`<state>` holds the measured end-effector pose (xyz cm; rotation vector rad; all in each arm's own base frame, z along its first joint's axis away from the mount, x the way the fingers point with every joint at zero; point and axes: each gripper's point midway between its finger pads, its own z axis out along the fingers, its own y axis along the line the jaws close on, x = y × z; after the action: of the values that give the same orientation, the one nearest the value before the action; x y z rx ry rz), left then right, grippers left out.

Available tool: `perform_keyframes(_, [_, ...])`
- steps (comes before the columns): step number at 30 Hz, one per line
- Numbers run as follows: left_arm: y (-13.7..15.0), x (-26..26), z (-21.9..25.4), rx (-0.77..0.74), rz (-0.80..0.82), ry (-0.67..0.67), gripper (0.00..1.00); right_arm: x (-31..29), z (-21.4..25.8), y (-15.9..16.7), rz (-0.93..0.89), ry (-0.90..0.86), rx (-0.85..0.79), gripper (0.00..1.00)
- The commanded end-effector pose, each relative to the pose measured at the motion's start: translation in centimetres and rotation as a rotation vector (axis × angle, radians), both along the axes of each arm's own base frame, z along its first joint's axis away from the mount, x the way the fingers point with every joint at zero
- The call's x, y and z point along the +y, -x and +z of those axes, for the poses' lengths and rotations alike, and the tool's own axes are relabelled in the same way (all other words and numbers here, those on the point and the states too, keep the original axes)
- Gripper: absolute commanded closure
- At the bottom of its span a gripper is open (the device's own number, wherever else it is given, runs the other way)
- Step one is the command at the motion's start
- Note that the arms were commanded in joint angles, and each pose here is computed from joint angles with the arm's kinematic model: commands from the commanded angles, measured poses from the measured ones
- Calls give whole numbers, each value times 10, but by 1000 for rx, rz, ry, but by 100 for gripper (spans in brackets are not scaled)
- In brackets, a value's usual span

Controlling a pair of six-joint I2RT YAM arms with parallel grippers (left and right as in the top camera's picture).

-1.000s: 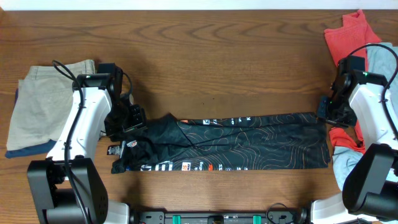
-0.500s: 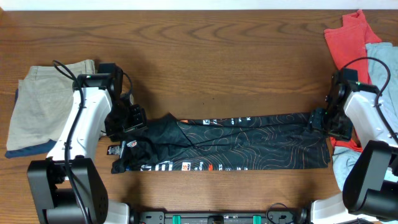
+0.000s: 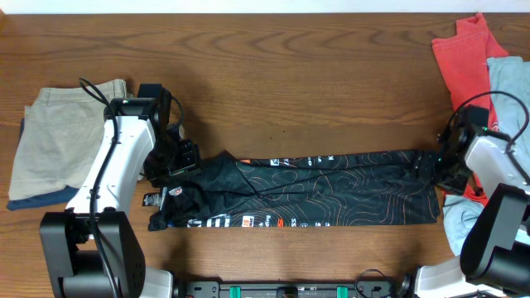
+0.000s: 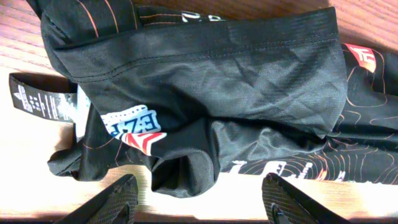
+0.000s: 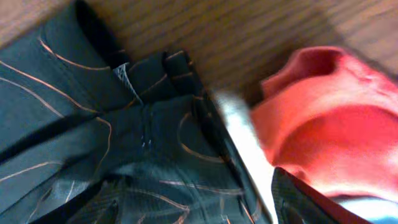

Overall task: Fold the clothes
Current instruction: 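Release the folded edge and adjust the jersey strip's ends with both grippers, then grasp the strip's right end with the right gripper and fold it leftward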

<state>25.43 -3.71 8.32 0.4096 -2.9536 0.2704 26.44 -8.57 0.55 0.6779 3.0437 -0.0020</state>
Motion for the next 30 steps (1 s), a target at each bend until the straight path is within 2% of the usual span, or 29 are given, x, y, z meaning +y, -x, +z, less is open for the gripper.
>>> perform_keyframes(1, [3, 1, -3, 13, -8, -9, 34, 9, -14, 10, 6, -48, 3, 28])
perform_keyframes(4, [3, 1, -3, 13, -8, -9, 35, 13, -24, 13, 6, -60, -11, 31])
perform_keyframes(5, [3, 1, -3, 13, -8, -9, 34, 15, -26, 14, 6, -69, -13, 35])
perform_keyframes(7, [3, 1, -3, 13, -8, -9, 34, 18, -27, 13, 7, -87, -22, 57])
perform_keyframes(9, [3, 1, -3, 13, -8, -9, 34, 17, -26, 11, 7, -85, -29, 93])
perform_keyframes(10, [3, 1, -3, 13, -8, -9, 34, 17, -25, 9, 7, -83, -34, 99])
perform_keyframes(15, [3, 1, -3, 13, -8, -9, 34, 5, -4, -17, 8, -45, -87, 99])
perform_keyframes(21, [3, 1, -3, 13, -8, -9, 34, -35, 48, -37, -18, 137, -60, 99])
perform_keyframes(25, [1, 1, -3, 5, -8, -9, 34, -28, 73, -36, 1, 119, -26, 99])
perform_keyframes(30, [0, 1, -3, 2, -8, -9, 34, 16, 77, -34, 96, 25, 9, 99])
